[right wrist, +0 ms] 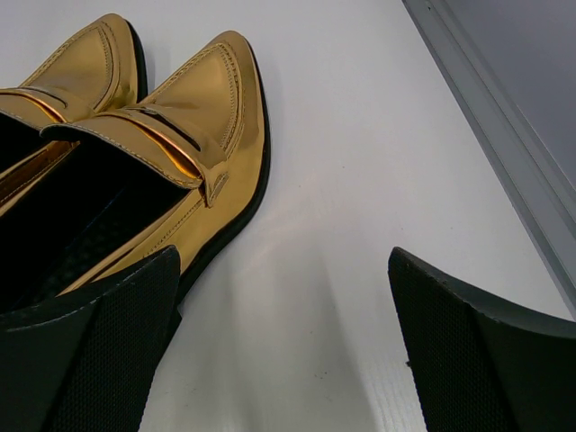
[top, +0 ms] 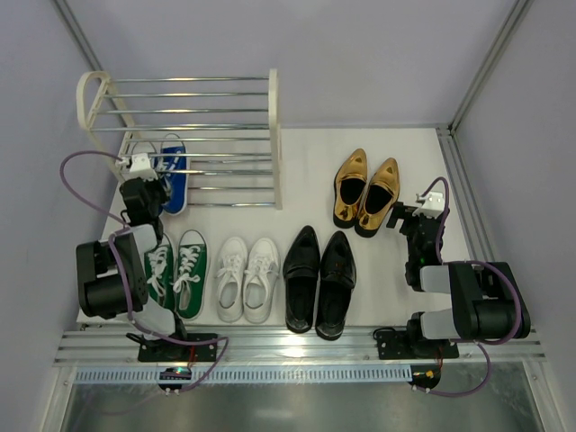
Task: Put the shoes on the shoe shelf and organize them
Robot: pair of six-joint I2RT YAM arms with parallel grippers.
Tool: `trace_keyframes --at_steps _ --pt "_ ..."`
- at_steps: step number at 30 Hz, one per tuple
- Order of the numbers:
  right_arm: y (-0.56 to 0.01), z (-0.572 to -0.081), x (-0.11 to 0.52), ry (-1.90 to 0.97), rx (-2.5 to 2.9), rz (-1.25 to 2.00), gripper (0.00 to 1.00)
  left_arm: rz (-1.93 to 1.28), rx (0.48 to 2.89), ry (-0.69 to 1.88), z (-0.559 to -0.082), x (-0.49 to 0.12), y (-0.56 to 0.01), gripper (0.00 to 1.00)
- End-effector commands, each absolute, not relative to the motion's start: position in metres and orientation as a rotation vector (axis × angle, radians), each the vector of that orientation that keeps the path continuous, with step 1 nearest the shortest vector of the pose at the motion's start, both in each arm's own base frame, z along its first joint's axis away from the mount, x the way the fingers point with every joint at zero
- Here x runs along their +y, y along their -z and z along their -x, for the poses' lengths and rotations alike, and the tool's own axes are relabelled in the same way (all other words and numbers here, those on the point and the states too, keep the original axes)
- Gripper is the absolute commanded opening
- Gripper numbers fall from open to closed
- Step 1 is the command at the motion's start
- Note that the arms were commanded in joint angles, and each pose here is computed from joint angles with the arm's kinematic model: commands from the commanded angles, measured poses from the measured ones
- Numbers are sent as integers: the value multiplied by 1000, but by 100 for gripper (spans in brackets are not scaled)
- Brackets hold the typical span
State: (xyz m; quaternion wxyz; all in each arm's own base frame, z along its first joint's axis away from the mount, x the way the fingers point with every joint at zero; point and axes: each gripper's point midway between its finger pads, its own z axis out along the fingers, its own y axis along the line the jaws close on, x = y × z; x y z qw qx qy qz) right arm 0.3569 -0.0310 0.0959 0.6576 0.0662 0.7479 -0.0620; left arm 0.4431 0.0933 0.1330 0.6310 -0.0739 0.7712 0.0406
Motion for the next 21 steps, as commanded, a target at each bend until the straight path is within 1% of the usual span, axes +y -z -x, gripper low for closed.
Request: trace_keyframes --at_steps 1,13,21 --pt "-120 -363 -31 134 1603 -147 97 82 1463 -145 -475 104 -226 0" --pt "-120 -363 -31 135 1604 -146 97 41 1485 -84 -507 105 -210 0" --pt "-119 -363 -31 134 1605 -147 97 5 1491 -6 -506 90 -211 0"
